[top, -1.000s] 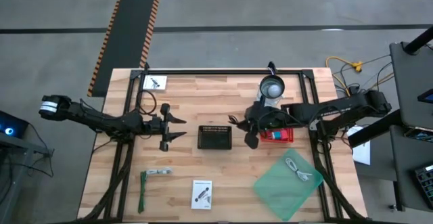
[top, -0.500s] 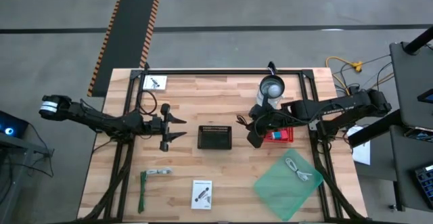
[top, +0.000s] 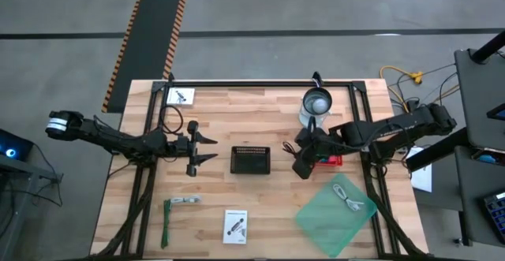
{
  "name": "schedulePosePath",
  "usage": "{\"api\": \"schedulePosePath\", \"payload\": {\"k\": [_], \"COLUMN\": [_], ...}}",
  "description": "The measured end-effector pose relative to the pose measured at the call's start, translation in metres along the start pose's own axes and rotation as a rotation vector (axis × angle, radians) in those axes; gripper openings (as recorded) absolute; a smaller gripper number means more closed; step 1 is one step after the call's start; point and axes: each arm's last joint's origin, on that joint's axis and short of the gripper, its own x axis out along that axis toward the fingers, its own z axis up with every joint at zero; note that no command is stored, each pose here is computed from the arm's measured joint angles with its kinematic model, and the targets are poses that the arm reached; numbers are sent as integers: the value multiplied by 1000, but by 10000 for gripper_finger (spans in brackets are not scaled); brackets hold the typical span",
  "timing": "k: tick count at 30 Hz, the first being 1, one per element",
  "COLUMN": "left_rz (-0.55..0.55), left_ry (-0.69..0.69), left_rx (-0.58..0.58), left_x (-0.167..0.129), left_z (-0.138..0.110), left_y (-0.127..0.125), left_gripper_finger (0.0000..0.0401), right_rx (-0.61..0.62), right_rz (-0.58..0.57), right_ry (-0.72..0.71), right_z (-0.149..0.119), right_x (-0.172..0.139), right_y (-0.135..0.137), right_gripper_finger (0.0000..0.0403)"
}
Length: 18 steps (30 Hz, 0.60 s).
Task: Pick and place items into bin
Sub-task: Put the black charger cable into the blue bin
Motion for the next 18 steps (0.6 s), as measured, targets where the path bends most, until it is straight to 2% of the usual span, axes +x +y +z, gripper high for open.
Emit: {"api": "schedulePosePath", "payload": {"k": [18], "left_rz": [0], "left_ry": [2], "left_rx": [0], "left_x": [0], "left_z": [0], "left_y": [0], "left_gripper_finger": [183], "right_rx": [56], "right_rz": [4], "right_ry": [81], "right_z": [-25], "right_x": [-5], "right_y": [13], "right_gripper_finger": [22]}}
